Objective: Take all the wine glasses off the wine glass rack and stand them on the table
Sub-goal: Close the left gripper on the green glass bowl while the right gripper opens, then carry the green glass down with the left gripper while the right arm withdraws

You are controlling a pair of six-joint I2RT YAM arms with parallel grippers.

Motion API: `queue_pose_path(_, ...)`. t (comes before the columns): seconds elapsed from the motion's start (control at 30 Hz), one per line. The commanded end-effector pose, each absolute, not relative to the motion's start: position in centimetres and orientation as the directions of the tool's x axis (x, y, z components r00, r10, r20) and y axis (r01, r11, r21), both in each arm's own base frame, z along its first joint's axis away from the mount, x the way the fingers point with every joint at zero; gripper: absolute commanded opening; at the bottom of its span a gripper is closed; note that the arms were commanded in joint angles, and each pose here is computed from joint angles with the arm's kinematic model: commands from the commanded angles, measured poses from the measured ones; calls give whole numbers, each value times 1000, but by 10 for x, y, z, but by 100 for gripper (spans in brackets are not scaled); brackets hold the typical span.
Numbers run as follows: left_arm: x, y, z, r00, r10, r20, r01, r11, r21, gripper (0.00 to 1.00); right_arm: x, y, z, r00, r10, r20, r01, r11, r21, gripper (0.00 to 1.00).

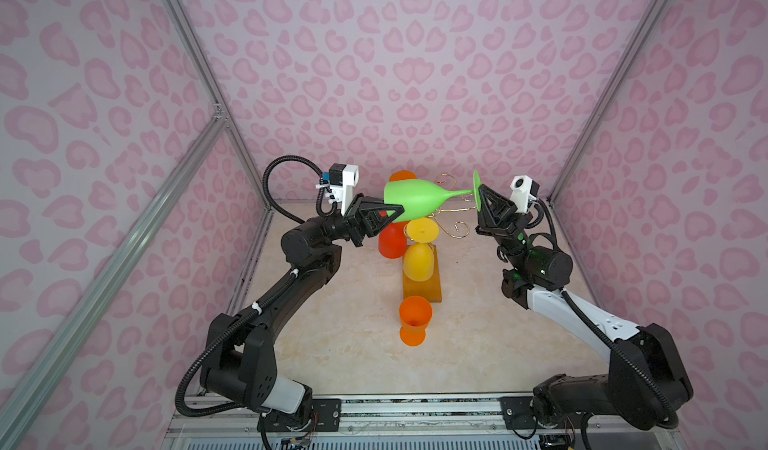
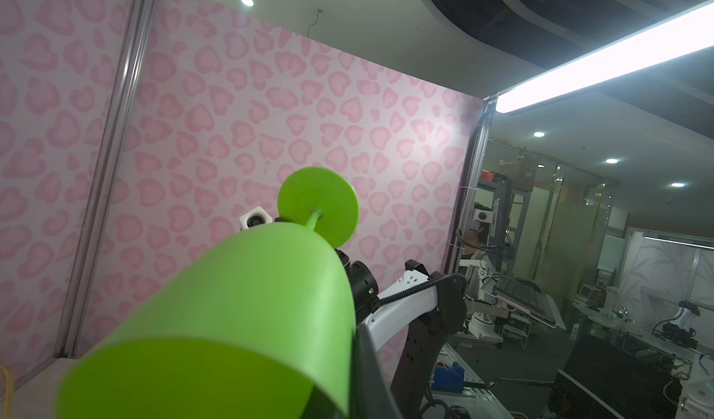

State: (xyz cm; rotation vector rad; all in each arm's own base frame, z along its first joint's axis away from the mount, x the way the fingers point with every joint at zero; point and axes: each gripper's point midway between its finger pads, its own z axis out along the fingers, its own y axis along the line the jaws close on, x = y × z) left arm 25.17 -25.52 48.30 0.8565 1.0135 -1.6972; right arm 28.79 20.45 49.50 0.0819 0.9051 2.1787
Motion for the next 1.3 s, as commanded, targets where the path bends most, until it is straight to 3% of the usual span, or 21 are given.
queue_pose_path(0.0,250,-251,490,-298,-395,-869,951,-204,-234,2,279,209,490,-704,650,-285,-654,-438,617,1)
queue_pose_path(0.27,224,-257,496,-245,-312,-918,957,-232,-176,2,291,188,488,-661,681,-316,-681,-368,633,28)
queue_pose_path(0.47,204,-271,487,-200,-182,-963,960,-235,-155,2,304,156,479,-552,733,-397,-699,-148,699,39)
queue_pose_path(0.57,202,-276,479,-199,-134,-971,965,-201,-170,1,311,137,464,-463,741,-487,-654,86,752,41)
queue_pose_path(0.63,205,-278,472,-183,-98,-978,976,-140,-169,1,315,124,448,-396,709,-584,-569,310,762,41)
queue_pose_path(0.7,209,-282,460,-167,-39,-985,985,-39,-166,1,312,100,426,-323,631,-706,-406,581,705,42)
queue_pose_path(0.8,208,-288,445,-148,83,-986,987,72,-142,1,300,58,401,-276,532,-801,-166,794,585,41)
queue_pose_path(0.9,197,-298,428,-127,213,-969,988,118,-104,1,289,24,383,-254,523,-813,-19,838,545,41)
queue_pose_path(1.0,187,-308,412,-101,327,-940,987,152,-53,1,283,-3,368,-215,584,-783,80,809,582,41)
queue_pose_path(1.27,155,-327,365,-52,576,-816,993,113,17,1,288,-40,335,-184,698,-692,172,716,676,41)
